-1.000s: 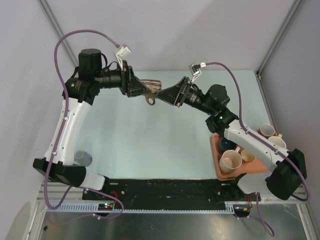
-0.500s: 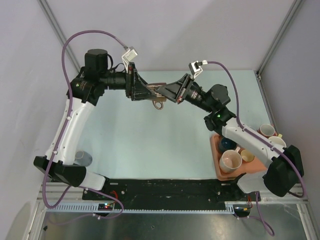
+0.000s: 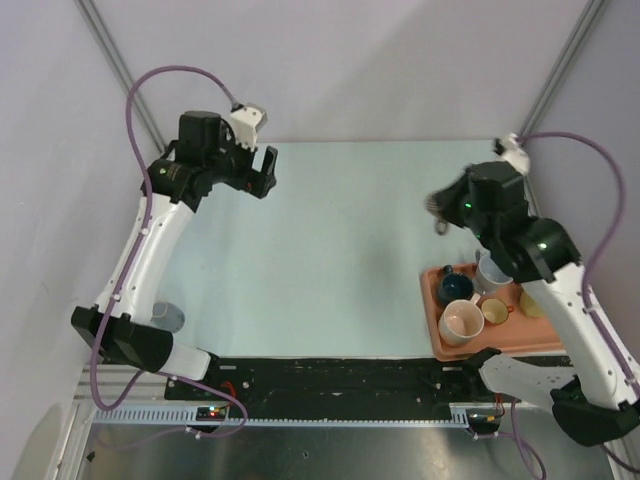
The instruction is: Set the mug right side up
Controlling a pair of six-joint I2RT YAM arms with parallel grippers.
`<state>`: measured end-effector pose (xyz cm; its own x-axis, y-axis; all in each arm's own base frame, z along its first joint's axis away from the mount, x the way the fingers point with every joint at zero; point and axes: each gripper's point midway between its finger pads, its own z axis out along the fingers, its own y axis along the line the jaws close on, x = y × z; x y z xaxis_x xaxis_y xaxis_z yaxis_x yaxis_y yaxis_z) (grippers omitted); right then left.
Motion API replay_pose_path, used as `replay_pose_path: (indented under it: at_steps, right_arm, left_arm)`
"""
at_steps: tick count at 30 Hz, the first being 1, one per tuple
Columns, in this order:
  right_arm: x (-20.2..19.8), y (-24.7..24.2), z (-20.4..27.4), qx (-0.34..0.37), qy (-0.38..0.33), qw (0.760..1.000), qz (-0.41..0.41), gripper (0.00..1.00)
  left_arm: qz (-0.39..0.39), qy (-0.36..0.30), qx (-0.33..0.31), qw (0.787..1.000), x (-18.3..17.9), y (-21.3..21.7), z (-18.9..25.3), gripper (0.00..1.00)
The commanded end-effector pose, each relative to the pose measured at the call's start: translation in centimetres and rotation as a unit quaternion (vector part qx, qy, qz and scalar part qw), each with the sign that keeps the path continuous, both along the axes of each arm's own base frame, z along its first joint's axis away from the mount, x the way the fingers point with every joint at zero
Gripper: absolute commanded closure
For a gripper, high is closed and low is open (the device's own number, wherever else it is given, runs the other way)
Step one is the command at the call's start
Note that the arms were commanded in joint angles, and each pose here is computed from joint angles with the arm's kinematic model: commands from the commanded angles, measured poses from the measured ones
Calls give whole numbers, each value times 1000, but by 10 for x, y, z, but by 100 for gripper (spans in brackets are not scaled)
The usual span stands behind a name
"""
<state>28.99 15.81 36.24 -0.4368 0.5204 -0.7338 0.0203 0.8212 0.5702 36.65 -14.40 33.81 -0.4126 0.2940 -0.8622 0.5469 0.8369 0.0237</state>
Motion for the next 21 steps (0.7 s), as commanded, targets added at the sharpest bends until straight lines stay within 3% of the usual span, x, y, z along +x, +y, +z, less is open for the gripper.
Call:
replay_pose_path:
  at_steps: [1, 7, 12, 21]
  right_arm:
    - [-64, -149, -62, -221, 164, 940, -199, 100]
    - [-104, -197, -120, -193, 274, 906, -258, 100]
    - [-111, -227, -159, -137, 286, 893, -319, 100]
    - [-109, -258, -216, -108, 321, 861, -379, 100]
  left_arm:
    - [49, 19, 115, 992, 5, 38, -43, 0]
    - [48, 33, 141, 988, 2, 45, -61, 0]
    - [41, 34, 142, 988, 1, 44, -62, 0]
    - [27, 32, 132, 990, -8, 40, -61, 0]
